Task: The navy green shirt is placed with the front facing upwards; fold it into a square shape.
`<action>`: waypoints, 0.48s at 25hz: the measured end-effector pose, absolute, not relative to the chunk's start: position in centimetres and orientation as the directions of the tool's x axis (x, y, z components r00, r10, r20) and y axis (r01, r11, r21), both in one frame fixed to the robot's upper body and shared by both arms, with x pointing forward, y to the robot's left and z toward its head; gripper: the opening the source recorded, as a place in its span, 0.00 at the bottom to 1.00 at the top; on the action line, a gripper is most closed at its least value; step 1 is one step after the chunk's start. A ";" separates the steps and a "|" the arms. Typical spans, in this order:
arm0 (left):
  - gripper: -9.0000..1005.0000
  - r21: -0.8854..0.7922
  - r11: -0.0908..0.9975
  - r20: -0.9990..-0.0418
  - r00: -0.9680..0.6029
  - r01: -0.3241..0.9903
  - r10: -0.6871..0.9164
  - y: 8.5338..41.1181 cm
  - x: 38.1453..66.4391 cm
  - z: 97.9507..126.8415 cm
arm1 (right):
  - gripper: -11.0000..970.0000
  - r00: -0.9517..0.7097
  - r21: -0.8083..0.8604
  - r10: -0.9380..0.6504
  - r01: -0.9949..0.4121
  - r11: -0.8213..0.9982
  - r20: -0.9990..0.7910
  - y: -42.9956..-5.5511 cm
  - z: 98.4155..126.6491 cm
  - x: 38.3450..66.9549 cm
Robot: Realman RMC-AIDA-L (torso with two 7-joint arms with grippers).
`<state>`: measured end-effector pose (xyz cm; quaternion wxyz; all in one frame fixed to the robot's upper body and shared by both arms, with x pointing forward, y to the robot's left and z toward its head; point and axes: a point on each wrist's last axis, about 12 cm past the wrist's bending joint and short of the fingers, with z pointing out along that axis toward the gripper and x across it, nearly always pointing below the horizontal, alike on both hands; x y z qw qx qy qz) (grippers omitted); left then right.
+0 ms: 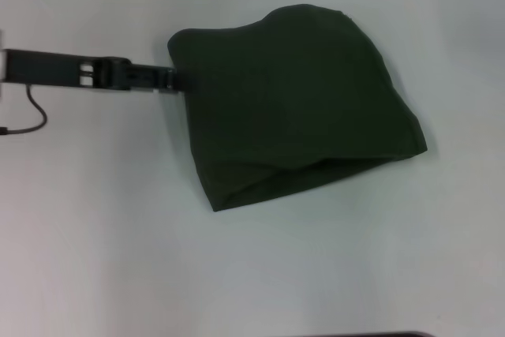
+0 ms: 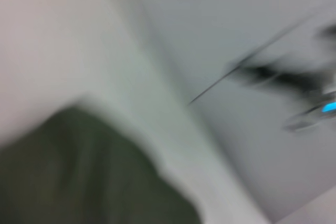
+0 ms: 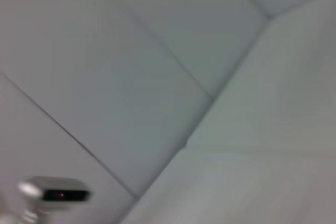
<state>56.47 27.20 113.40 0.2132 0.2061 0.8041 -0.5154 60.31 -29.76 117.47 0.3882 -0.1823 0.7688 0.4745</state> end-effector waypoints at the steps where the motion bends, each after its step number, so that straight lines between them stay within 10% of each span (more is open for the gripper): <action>1: 0.73 -0.707 0.343 -0.630 -0.771 0.619 0.093 27.7 55.8 113.3 | 0.52 -0.578 0.531 0.080 -0.676 0.511 -0.812 -29.5 116.1 59.9; 7: 0.73 -0.560 0.349 -0.807 -0.590 0.752 -0.024 30.3 53.2 112.1 | 0.53 -0.286 0.209 -0.071 -0.828 0.520 -0.956 -28.6 113.2 57.3; 12: 0.72 -0.565 0.346 -0.801 -0.598 0.749 -0.015 30.9 52.4 111.6 | 0.77 -0.217 0.180 -0.025 -0.866 0.467 -0.976 -28.8 114.0 56.3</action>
